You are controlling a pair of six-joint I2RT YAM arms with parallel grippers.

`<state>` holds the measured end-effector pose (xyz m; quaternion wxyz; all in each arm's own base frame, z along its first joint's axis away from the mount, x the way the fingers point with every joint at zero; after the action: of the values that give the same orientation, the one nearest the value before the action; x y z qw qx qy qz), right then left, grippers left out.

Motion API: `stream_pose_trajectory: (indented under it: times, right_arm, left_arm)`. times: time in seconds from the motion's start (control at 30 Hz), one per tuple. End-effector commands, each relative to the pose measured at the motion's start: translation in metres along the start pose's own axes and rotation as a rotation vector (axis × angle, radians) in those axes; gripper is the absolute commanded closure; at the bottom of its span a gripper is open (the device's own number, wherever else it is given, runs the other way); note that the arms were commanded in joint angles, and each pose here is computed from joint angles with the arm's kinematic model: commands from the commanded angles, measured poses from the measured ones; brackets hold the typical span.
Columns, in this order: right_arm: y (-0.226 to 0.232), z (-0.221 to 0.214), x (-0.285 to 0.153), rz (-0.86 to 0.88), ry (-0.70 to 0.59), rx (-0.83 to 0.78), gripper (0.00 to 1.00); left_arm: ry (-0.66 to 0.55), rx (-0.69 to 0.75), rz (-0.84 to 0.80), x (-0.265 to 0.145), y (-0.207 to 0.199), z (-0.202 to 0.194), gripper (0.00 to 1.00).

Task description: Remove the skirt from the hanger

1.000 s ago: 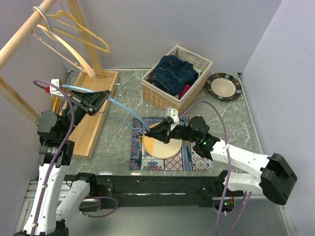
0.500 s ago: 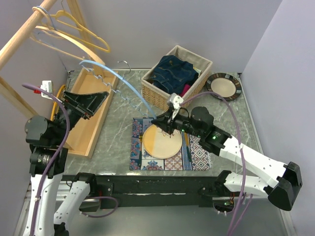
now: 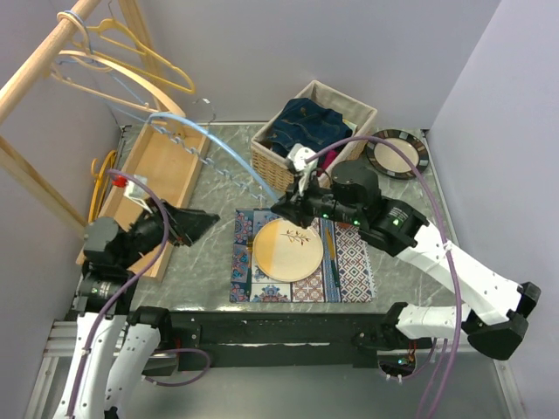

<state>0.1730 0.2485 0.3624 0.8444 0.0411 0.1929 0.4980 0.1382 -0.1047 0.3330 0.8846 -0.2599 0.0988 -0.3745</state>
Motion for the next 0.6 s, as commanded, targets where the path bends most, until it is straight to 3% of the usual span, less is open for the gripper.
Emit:
stream_pose_trajectory:
  times: [0.0,0.2,0.43,0.57]
  right_arm:
    - [0.033,0.027,-0.001,0.000,-0.024,-0.035,1.00]
    - [0.047,0.053,0.020,-0.082,-0.081,-0.004,1.00]
    - [0.072,0.077,0.063,-0.057,-0.060,-0.056,1.00]
    - [0.087,0.097,0.081,-0.039,-0.092,-0.043,1.00]
  left_arm:
    - [0.026,0.036,-0.074,-0.004,0.003,-0.021,0.03]
    - [0.065,0.035,-0.044,-0.009,0.017,-0.046,0.03]
    - [0.076,-0.105,-0.098,-0.003,0.034,-0.079,0.03]
    - [0.066,-0.146,0.004,-0.001,0.045,-0.082,0.03]
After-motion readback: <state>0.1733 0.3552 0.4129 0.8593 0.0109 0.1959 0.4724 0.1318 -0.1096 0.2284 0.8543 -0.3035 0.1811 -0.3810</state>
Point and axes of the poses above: each gripper's point midway between its finger pads, its own x axis out along the fingers, its own y axis along the line the jaws close on, z = x × y, the point moved 7 cm from there along -x, back along the fingers, and after that the axes turned 12 degrees about x, right-handed, at the moved point
